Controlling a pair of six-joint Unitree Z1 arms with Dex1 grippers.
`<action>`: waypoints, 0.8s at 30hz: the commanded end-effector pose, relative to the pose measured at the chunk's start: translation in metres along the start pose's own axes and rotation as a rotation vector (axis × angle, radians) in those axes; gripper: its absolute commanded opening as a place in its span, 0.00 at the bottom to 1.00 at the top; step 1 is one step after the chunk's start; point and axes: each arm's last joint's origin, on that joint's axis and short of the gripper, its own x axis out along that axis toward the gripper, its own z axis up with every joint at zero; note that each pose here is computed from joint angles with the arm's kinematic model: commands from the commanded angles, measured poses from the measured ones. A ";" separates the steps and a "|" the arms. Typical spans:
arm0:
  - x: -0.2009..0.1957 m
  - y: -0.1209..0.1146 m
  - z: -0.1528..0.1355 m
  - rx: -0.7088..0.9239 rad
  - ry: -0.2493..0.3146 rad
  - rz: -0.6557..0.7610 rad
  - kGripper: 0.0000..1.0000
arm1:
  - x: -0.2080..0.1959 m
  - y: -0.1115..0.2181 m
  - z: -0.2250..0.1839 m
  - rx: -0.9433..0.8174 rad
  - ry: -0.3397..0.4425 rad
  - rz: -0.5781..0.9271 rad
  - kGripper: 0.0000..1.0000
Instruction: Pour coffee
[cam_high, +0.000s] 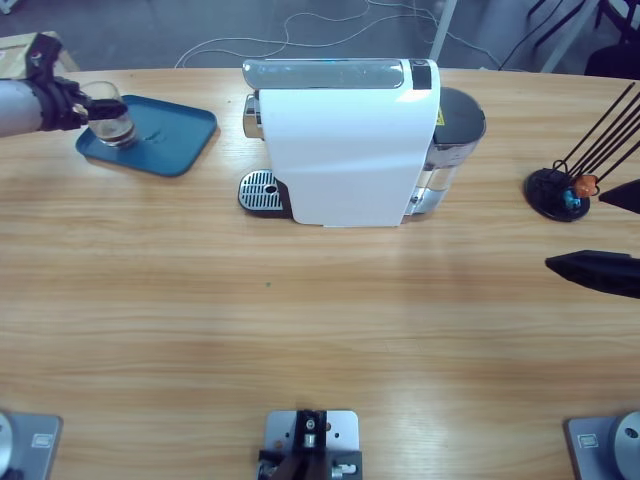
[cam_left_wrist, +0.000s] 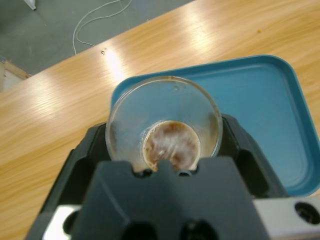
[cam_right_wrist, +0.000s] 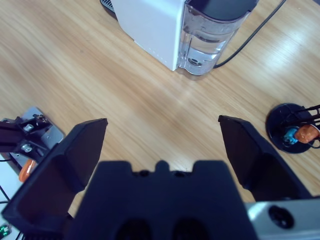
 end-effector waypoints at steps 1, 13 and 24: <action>0.025 -0.016 0.000 0.016 0.001 -0.066 0.00 | 0.024 0.002 -0.007 -0.011 0.062 0.010 1.00; 0.039 -0.021 -0.002 0.014 0.007 -0.096 0.00 | 0.009 0.000 -0.021 -0.009 0.043 0.007 1.00; 0.045 -0.021 0.000 0.013 -0.005 -0.130 0.00 | 0.002 0.000 -0.023 -0.009 0.030 0.003 1.00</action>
